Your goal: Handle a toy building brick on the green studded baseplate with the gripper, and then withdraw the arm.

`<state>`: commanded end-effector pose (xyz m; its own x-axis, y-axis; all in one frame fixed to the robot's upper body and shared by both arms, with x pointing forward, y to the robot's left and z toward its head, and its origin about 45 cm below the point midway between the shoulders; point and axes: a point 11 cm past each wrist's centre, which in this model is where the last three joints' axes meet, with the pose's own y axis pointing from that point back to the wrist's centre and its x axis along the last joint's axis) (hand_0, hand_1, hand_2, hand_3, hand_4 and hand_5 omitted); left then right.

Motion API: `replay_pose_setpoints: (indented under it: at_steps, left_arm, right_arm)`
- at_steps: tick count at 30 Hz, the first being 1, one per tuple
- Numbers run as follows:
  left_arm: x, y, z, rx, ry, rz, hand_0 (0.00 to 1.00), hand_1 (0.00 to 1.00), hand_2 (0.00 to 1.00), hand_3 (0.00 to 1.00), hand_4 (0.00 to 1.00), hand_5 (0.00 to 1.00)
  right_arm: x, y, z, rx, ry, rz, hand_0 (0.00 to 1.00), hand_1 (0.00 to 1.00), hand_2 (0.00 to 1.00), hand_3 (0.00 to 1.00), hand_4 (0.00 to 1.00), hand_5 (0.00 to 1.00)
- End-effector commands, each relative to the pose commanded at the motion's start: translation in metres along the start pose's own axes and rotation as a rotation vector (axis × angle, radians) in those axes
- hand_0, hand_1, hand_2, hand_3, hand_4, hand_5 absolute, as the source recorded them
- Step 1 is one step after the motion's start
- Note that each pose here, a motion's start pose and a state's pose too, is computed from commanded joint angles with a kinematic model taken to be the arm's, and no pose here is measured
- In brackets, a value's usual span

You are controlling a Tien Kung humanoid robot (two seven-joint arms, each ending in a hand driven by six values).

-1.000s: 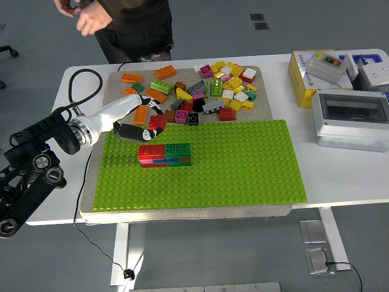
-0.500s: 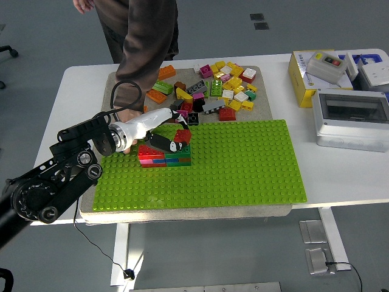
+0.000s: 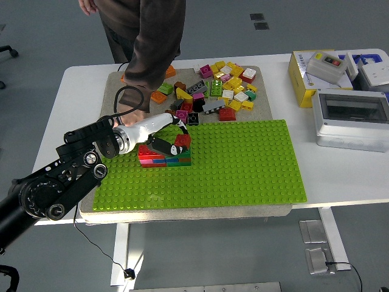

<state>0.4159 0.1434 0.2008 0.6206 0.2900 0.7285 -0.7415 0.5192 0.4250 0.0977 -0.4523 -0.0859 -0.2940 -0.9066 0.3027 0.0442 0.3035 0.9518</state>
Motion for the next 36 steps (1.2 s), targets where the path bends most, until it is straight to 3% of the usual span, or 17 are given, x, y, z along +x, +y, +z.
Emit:
replay_pose_setpoints:
  at_steps: [36]
  left_arm:
    - [-0.0067,-0.0061,-0.0025,0.000,0.035,-0.010,0.958,0.939,0.895,0.579,0.609,0.251]
  right_arm:
    - [-0.0025,0.0003,-0.0017,0.009,0.001,-0.005,0.706,0.641,0.429,0.754,0.587,0.998]
